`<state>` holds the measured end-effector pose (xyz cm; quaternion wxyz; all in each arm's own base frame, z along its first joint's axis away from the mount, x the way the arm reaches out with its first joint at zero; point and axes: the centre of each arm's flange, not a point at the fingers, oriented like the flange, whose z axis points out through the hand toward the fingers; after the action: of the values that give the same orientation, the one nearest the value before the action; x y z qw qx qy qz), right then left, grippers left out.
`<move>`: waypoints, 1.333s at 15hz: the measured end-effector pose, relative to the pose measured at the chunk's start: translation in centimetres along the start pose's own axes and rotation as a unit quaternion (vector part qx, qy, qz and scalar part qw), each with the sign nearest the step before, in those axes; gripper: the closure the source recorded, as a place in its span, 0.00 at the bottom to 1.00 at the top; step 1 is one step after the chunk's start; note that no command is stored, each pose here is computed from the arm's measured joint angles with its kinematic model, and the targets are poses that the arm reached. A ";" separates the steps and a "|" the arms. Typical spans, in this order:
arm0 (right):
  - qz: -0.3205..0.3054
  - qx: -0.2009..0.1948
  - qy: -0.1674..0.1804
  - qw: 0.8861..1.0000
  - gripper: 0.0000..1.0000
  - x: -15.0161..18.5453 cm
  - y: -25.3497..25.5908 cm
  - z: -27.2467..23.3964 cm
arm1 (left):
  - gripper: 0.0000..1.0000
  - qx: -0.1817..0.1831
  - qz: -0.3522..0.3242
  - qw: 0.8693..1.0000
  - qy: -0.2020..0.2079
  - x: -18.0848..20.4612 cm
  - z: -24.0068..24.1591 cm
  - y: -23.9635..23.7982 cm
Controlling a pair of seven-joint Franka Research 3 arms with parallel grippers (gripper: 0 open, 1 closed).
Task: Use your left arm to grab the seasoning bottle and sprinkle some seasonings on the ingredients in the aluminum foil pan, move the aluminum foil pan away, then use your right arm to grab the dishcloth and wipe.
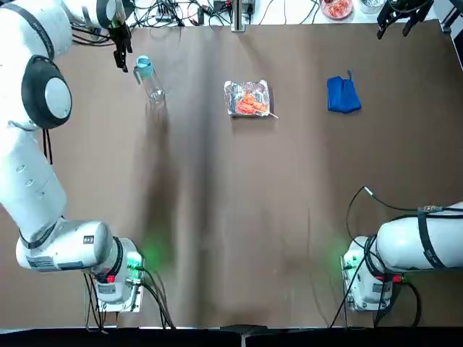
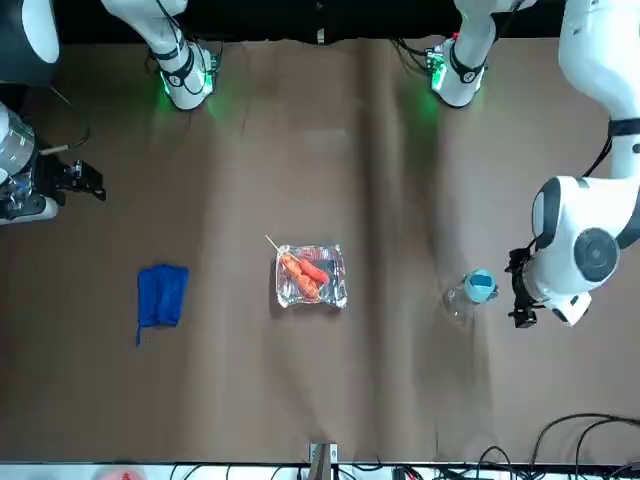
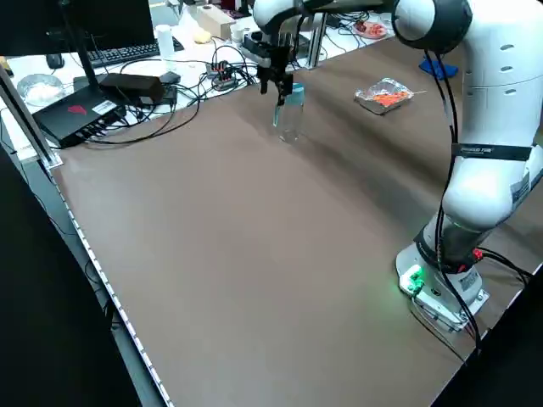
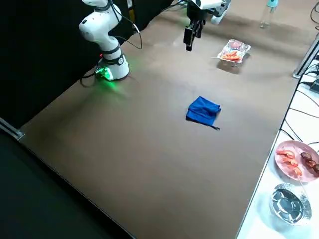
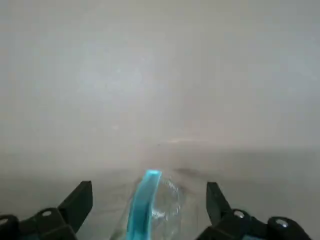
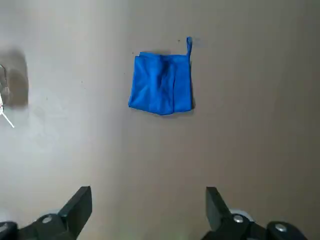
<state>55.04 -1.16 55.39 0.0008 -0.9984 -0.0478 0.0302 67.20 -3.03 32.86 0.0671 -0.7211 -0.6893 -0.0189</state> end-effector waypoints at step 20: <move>0.000 0.000 0.000 1.000 0.00 0.0 0.0 0.0 | 0.11 0.017 -0.009 1.000 0.000 -1.2 7.0 -1.4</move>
<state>55.04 -1.16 55.39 0.0008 -0.9984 -0.0478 0.0302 65.26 -3.27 25.84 0.0794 -0.7138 -0.6958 -0.0075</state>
